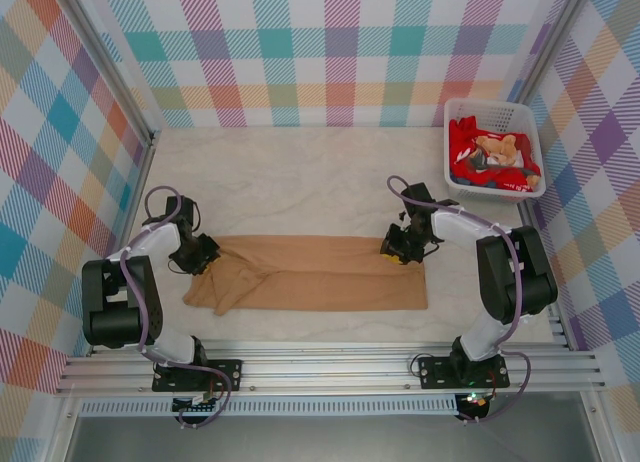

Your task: Fold and stack the t-shirts

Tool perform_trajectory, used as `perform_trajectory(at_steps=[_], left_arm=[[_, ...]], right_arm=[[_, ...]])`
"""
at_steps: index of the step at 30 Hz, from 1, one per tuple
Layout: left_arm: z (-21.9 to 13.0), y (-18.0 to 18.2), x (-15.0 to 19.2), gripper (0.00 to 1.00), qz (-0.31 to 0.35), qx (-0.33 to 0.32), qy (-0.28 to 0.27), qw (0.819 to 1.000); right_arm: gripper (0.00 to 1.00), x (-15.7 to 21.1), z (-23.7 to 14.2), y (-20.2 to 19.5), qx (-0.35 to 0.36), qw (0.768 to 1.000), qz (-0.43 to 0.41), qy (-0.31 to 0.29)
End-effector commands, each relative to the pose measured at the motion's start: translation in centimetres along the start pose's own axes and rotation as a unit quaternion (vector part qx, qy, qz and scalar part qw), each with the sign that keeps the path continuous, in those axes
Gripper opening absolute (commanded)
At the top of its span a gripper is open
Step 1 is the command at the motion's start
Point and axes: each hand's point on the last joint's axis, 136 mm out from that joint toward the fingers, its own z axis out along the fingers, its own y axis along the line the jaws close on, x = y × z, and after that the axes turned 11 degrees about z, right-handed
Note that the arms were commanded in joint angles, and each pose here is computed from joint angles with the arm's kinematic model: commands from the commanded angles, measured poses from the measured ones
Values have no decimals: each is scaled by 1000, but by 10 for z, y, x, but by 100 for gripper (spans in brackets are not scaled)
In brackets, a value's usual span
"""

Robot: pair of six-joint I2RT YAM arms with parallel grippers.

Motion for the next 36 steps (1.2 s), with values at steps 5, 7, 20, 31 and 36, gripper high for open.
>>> perform_trajectory(at_steps=[5, 7, 20, 31, 36], left_arm=[[-4, -1, 4, 1, 12, 4, -6, 1000], [-12, -1, 2, 0, 15, -1, -17, 1000], [-48, 8, 22, 0, 14, -66, -24, 997], [-47, 14, 52, 0, -13, -54, 3, 998], [-51, 4, 37, 0, -23, -49, -2, 999]], right_arm=[[21, -1, -4, 6, -5, 1000, 3, -4], [21, -2, -5, 7, -5, 1000, 1, -5], [21, -3, -2, 5, 5, 1000, -5, 1], [19, -3, 6, -2, 20, 1000, -5, 10], [19, -4, 7, -1, 21, 1000, -6, 11]])
